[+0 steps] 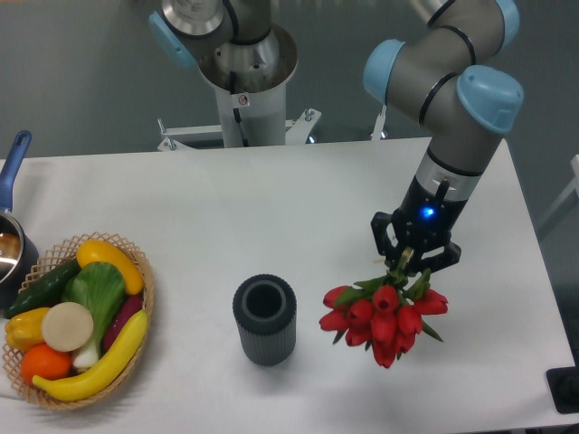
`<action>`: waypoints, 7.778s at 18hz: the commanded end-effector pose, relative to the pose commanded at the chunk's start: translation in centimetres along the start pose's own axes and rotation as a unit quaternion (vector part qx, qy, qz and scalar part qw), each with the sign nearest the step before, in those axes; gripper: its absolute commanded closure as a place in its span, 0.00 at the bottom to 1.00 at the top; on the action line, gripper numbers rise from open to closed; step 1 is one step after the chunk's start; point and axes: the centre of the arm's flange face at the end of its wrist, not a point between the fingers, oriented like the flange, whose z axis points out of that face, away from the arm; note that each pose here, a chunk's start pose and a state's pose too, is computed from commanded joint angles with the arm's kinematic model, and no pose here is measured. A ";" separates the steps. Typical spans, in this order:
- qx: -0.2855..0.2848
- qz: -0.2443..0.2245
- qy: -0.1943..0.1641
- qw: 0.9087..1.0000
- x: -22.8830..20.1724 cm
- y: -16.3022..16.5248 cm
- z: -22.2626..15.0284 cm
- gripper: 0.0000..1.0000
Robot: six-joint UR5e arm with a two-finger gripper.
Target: Insert the flowers into the vase
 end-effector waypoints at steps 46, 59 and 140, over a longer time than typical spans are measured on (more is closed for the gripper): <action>0.253 0.134 0.139 0.948 10.9 -8.3 -0.1 1.00; 0.268 0.163 0.169 0.934 12.6 -4.8 2.5 1.00; 0.268 0.052 0.021 0.962 -3.0 16.9 -3.8 0.00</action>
